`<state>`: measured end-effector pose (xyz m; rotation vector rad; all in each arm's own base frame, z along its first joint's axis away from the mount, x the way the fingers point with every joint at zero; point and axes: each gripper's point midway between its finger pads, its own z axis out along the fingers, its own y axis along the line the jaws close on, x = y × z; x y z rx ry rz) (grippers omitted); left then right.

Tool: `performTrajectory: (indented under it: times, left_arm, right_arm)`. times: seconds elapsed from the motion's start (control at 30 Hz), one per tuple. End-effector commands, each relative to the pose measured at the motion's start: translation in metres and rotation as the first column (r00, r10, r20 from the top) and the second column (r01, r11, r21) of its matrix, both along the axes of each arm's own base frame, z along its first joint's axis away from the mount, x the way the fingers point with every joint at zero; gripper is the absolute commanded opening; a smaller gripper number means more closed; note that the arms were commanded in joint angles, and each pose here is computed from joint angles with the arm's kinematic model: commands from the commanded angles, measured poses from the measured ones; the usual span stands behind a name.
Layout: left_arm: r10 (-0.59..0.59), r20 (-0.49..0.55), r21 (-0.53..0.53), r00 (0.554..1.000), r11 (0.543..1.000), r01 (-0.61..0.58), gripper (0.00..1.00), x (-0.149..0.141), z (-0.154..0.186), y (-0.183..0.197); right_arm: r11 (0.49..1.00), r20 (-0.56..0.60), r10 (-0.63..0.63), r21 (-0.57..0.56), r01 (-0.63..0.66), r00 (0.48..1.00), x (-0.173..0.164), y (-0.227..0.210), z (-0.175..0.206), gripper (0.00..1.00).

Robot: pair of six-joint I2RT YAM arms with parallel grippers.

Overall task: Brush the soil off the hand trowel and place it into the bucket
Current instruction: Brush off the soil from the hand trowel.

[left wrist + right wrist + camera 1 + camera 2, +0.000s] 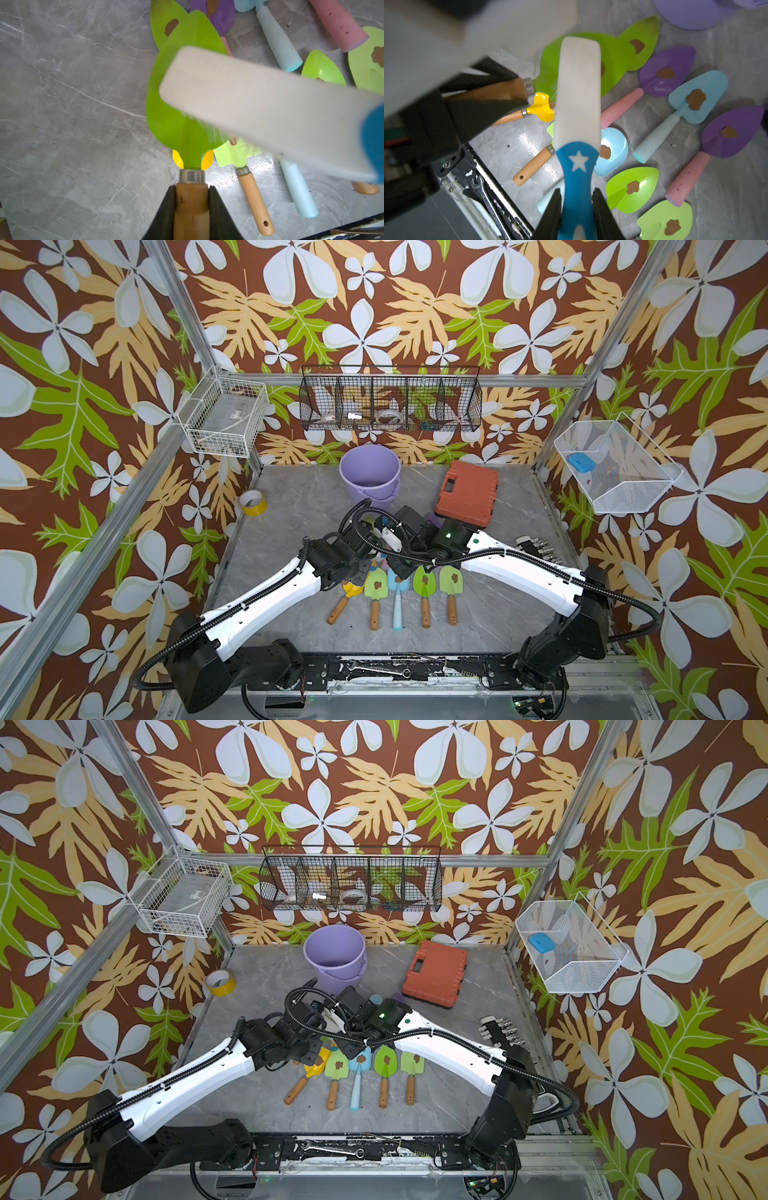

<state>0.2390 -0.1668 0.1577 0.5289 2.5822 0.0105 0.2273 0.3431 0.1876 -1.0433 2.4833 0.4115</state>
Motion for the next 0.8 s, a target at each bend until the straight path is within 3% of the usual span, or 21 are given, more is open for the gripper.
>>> performTrajectory:
  times: [0.0,0.13,0.33,0.5,0.77]
  left_arm:
    - [-0.027,0.019,0.002,0.999,1.000,0.027,0.00,0.003,0.006,-0.003]
    - [-0.043,0.022,0.035,0.999,0.999,0.042,0.00,0.000,0.001,-0.005]
    - [-0.055,0.012,0.050,0.998,0.997,0.054,0.00,-0.004,-0.010,-0.008]
    - [-0.056,0.028,0.050,0.998,0.997,0.054,0.00,-0.002,-0.007,-0.008]
    - [-0.061,0.026,0.041,0.998,0.997,0.060,0.00,-0.001,-0.008,-0.011]
  right_arm:
    - [0.999,-0.058,0.029,-0.031,-0.031,0.998,-0.013,-0.001,-0.014,0.00]
    - [0.986,0.019,-0.076,-0.148,0.078,0.997,0.018,-0.019,-0.029,0.00]
    - [0.981,0.092,-0.167,-0.087,0.175,0.982,0.052,-0.025,-0.011,0.00]
    - [0.990,0.080,-0.144,-0.001,0.144,0.986,0.035,-0.017,0.011,0.00]
    - [0.991,0.008,-0.119,0.056,0.119,0.993,0.005,-0.015,0.002,0.00]
